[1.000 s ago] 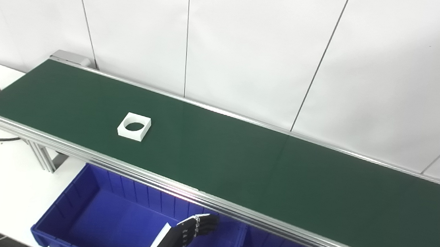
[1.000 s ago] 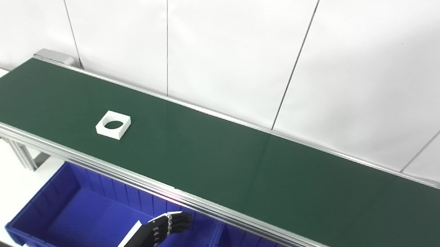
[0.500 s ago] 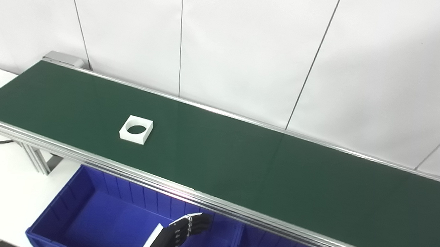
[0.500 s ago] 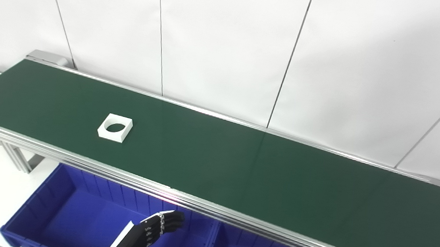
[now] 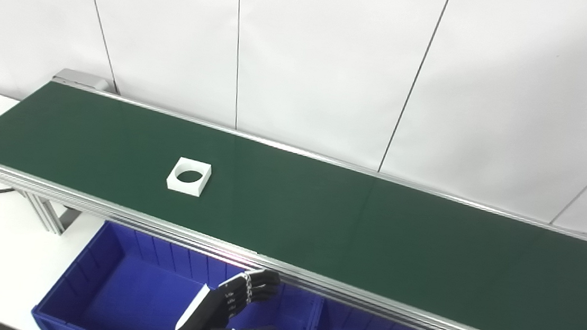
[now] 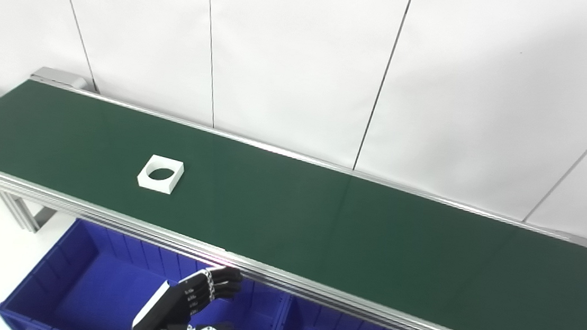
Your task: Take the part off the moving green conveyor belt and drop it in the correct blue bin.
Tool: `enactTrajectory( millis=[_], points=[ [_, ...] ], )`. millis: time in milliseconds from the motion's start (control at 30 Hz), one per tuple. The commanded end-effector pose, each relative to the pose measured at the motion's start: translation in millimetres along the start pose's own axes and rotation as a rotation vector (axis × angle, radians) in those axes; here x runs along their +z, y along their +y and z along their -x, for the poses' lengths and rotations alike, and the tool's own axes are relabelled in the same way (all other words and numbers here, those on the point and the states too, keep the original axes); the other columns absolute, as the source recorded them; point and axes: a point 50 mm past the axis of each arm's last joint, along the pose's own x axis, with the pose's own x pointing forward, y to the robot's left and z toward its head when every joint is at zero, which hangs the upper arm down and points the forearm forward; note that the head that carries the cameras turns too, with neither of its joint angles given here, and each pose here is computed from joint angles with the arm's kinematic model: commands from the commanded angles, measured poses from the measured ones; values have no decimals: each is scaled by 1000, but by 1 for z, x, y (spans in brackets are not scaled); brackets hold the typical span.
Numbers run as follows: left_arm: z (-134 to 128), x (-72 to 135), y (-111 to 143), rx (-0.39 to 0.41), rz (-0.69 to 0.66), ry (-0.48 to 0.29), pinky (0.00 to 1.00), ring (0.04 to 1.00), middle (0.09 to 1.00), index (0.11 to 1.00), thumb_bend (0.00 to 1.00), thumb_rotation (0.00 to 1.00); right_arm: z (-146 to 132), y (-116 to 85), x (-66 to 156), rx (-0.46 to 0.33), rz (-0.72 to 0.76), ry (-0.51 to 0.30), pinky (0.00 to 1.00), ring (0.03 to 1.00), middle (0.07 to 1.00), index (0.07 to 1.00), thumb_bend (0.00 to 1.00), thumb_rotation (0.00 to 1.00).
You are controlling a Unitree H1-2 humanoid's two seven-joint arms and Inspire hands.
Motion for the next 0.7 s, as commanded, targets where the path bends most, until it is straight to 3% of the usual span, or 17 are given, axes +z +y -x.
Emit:
enactTrajectory(
  millis=[0, 133, 233, 333, 500, 667],
  points=[
    [-7, 16, -1, -56, 55, -50, 692, 687, 748, 750, 649, 34, -4, -1, 10, -14, -11, -78, 708, 774, 827, 835, 687, 0],
    [-16, 42, 7, -158, 120, -108, 729, 707, 769, 751, 647, 36, -5, -2, 8, -17, -10, -73, 710, 777, 831, 842, 683, 0],
    [-24, 58, 15, -186, 111, -153, 706, 701, 767, 744, 734, 96, -7, -2, 9, -25, -12, -76, 714, 776, 828, 840, 682, 0],
    [-34, 75, 23, -205, 121, -198, 699, 696, 764, 746, 730, 78, -9, -2, 9, -22, -13, -78, 715, 779, 828, 840, 673, 0],
    [-57, 98, 46, -192, 2, -276, 684, 677, 748, 750, 742, 176, -12, -2, 8, -20, -13, -78, 722, 782, 829, 843, 668, 0],
    [-80, 125, 76, -139, -209, -316, 672, 695, 747, 735, 748, 164, -16, -3, 7, -18, -2, -77, 713, 781, 827, 843, 657, 0]
  ],
)
